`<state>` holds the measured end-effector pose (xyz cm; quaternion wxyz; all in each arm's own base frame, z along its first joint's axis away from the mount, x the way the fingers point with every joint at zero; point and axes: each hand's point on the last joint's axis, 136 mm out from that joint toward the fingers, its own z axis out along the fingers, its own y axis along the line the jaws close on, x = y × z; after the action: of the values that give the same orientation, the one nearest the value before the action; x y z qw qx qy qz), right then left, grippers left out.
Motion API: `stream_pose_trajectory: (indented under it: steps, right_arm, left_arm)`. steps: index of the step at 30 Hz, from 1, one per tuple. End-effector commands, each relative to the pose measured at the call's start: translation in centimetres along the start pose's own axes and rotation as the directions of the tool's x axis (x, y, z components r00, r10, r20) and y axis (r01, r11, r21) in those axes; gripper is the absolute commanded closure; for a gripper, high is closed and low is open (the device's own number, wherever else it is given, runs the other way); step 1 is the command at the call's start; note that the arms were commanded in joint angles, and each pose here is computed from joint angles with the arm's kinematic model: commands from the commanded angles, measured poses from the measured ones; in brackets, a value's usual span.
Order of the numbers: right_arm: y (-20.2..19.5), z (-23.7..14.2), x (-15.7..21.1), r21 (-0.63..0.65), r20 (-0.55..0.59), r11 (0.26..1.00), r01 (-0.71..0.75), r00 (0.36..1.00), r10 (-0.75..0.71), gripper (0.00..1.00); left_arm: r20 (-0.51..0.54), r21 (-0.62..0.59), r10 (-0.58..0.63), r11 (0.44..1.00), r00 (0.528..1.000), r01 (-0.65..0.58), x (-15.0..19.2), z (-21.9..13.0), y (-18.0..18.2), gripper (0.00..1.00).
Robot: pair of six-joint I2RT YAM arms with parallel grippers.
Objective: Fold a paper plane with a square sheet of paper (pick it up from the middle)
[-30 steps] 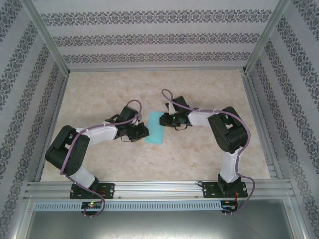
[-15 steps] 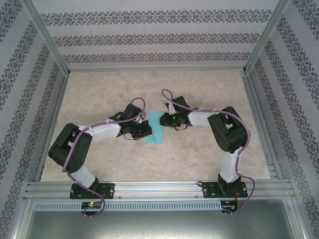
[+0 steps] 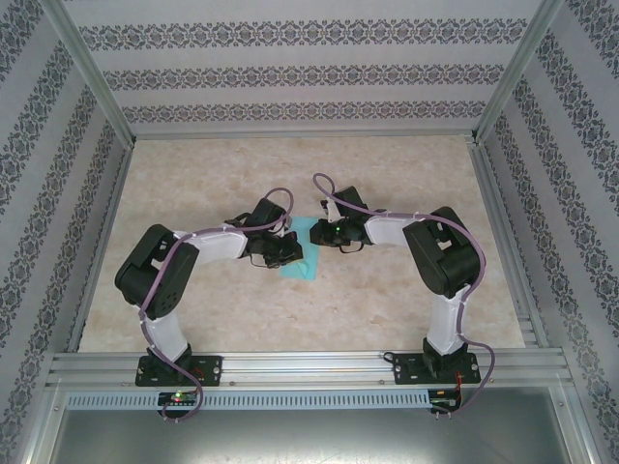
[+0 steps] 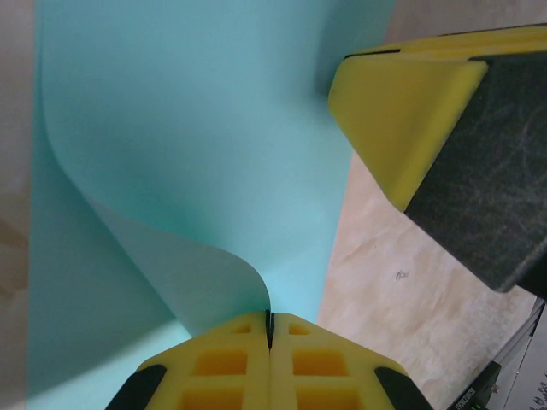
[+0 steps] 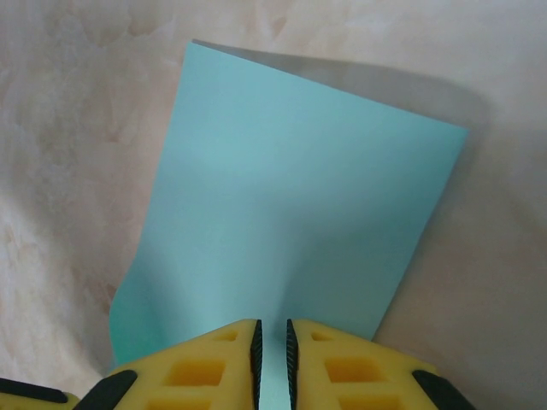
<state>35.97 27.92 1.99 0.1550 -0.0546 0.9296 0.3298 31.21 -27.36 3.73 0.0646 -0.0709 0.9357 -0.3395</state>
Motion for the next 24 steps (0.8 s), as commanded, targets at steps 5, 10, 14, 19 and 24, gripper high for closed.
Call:
stream_pose_trajectory:
  steps: [5, 10, 14, 19, 24]
  right_arm:
    - [-0.5, 1.0, 1.0, 0.021, -0.037, 1.0, 0.013, 0.999, -0.012, 0.81]
    - [-0.5, 1.0, 1.0, 0.022, -0.039, 1.0, 0.013, 0.999, -0.012, 0.81]
    - [-0.6, 1.0, 1.0, 0.022, -0.038, 1.0, 0.011, 0.999, -0.01, 0.81]
    - [-0.5, 1.0, 0.9, 0.02, -0.037, 1.0, 0.012, 0.999, -0.011, 0.81]
    - [-0.5, 0.9, 0.8, 0.02, -0.036, 1.0, 0.014, 0.999, -0.013, 0.81]
  left_arm:
    - [0.033, 0.024, 0.022, 0.999, 0.999, -0.023, -1.5, 0.9, -1.4, 0.94]
    - [0.037, 0.013, 0.019, 1.0, 0.999, -0.02, -2.0, 1.5, -1.2, 0.94]
    - [0.04, 0.012, 0.016, 1.0, 0.999, -0.016, -2.2, 1.9, -1.2, 0.94]
    - [0.035, 0.007, 0.019, 1.0, 0.999, -0.019, -2.3, 2.3, -1.1, 0.94]
    - [0.032, -0.001, 0.017, 1.0, 0.999, -0.017, -2.3, 2.6, -0.8, 0.94]
